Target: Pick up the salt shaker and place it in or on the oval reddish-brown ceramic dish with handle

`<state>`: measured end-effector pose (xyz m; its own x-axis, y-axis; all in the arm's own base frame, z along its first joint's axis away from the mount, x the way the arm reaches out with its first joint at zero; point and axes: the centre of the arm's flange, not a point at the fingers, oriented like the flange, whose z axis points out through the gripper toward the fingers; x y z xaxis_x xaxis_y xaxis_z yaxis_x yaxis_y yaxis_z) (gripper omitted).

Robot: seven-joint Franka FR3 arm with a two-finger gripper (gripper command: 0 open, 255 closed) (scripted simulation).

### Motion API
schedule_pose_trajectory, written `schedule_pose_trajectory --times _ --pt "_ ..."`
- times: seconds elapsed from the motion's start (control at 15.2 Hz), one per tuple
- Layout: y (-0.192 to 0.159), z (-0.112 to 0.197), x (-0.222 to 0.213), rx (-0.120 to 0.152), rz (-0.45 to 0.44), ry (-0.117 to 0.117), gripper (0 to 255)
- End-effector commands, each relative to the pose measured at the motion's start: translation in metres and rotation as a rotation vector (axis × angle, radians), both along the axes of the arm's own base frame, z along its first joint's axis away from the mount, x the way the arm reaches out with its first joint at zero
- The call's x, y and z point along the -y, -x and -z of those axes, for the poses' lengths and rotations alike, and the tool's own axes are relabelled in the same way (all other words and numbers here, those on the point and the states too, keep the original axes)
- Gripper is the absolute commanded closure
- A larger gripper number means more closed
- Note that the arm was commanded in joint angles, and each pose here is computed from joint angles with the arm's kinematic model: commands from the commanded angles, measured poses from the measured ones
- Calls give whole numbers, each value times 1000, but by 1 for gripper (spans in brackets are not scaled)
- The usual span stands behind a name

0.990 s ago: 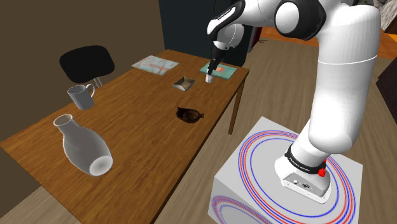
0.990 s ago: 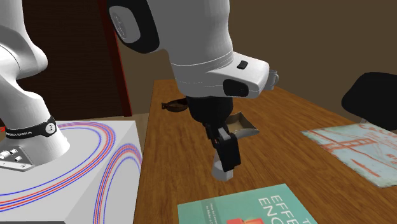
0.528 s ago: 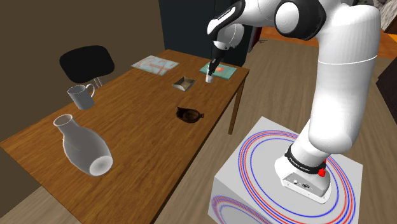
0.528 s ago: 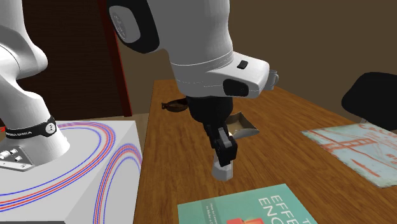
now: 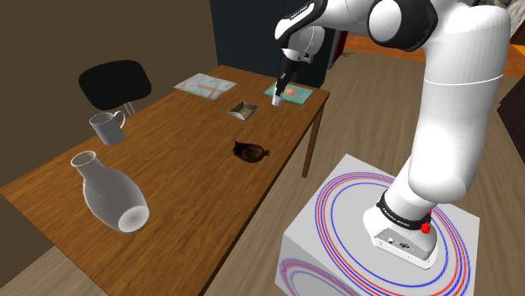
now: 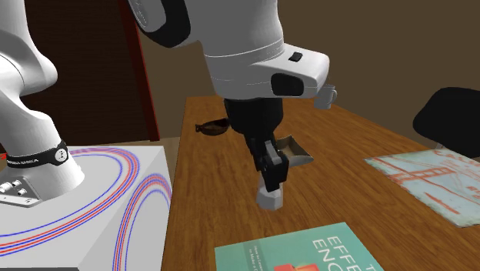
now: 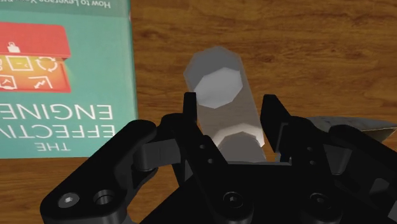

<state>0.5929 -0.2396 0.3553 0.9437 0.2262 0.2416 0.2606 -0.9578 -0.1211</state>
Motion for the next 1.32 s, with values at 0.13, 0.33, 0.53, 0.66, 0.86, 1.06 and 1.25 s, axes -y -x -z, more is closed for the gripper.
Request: schedule_pose_trajectory --times 0.13,0.33,0.53,0.66,0.86,1.06,1.25 --pt "0 -21 0 0 0 0 255" --pt "0 -37 0 0 0 0 255" --pt "0 -53 0 0 0 0 255" --pt "0 -63 0 0 0 0 255" --pt "0 -79 0 0 0 0 255" --pt "0 -95 0 0 0 0 255" --pt "5 -101 -12 0 0 0 255"
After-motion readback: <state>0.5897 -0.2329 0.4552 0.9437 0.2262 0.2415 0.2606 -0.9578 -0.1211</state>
